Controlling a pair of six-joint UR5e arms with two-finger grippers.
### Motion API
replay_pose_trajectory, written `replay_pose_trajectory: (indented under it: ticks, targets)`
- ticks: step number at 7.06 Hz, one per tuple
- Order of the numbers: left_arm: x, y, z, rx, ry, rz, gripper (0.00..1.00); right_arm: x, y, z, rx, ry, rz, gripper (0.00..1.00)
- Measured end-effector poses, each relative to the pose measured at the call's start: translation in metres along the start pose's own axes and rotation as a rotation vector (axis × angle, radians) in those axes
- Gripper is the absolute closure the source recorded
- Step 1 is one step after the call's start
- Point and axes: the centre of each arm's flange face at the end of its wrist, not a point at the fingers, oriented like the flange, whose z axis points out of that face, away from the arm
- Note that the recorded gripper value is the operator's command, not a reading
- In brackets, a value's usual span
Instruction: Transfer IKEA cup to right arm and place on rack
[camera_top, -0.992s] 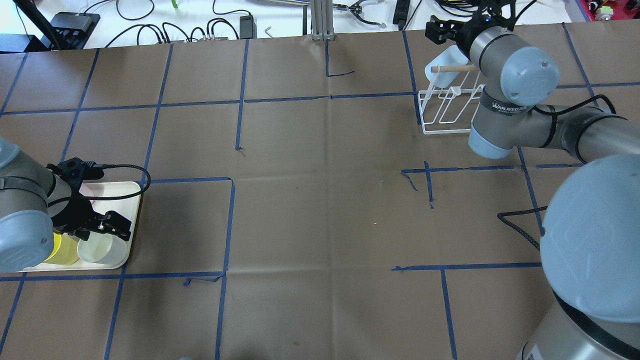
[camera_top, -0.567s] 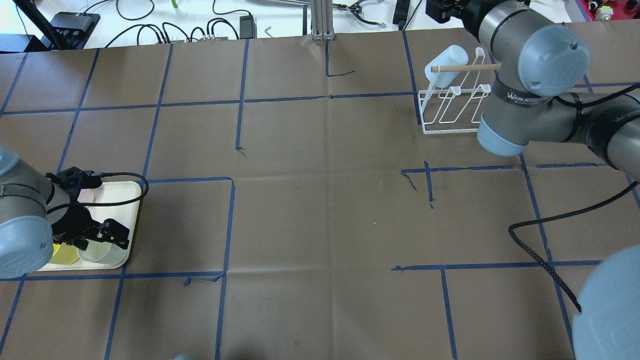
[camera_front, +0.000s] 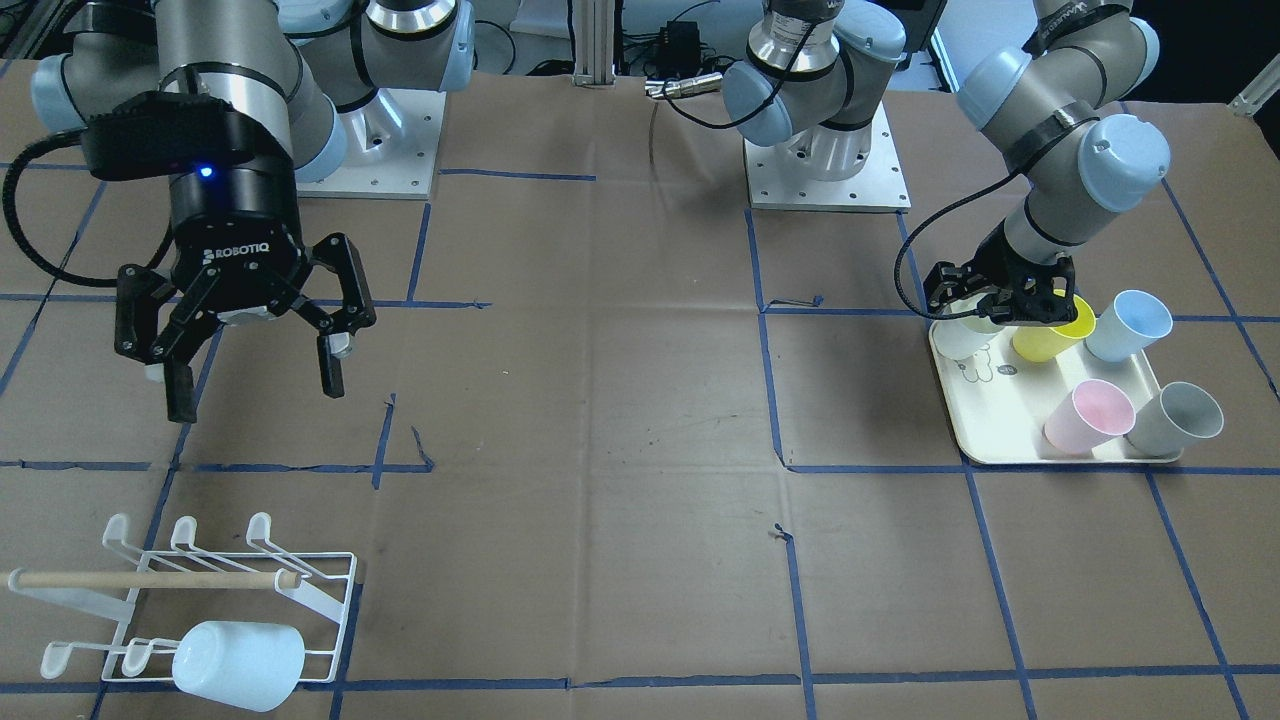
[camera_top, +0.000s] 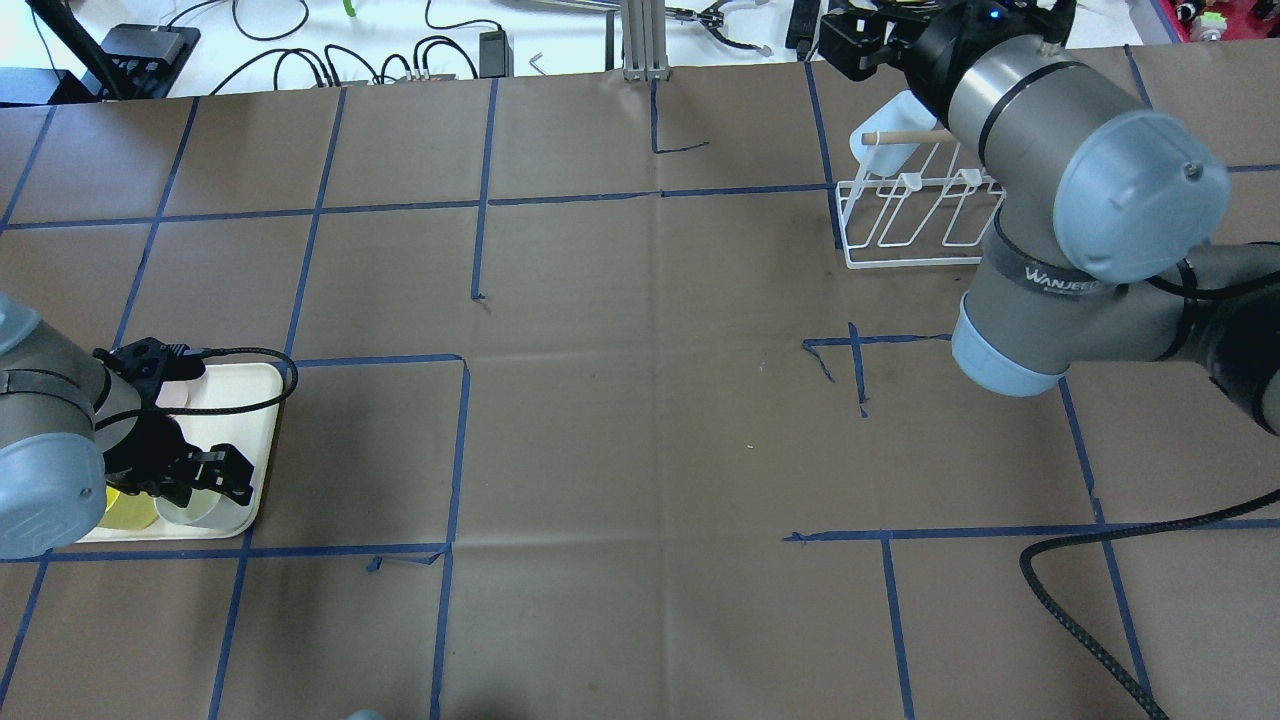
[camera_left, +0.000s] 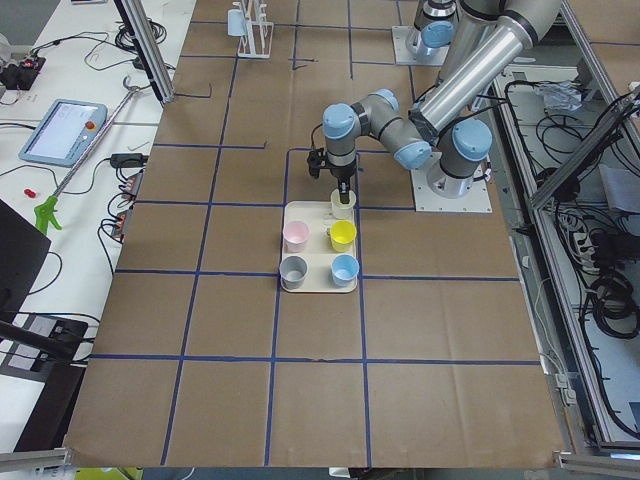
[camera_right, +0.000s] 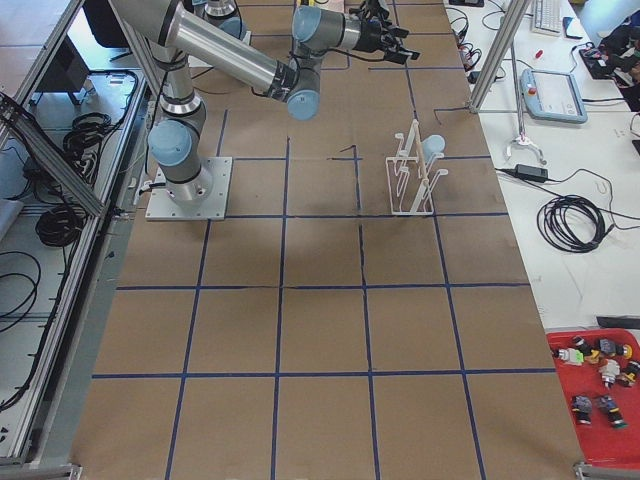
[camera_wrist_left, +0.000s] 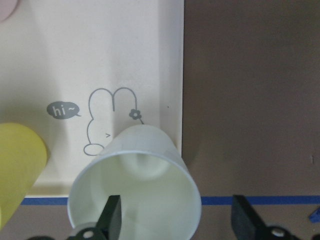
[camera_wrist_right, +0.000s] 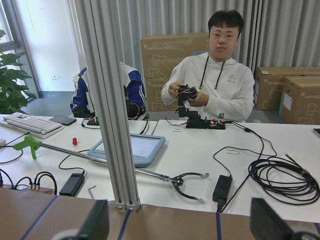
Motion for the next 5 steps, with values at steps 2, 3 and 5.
replay_pose_trajectory:
  ticks: [2, 3, 5]
  targets:
    - [-0.001, -0.001, -0.003, -0.004, 0.002, 0.003, 1.0, -0.032, 0.019, -0.01, -0.031, -0.044, 0.195, 0.01]
    - [-0.003, -0.002, -0.008, 0.003, -0.005, 0.003, 1.0, -0.045, 0.026, -0.012, -0.046, -0.057, 0.309, 0.01]
    - [-0.007, -0.004, -0.029, 0.031, -0.026, -0.006, 1.0, -0.067, 0.038, -0.017, -0.045, -0.029, 0.59, 0.01]
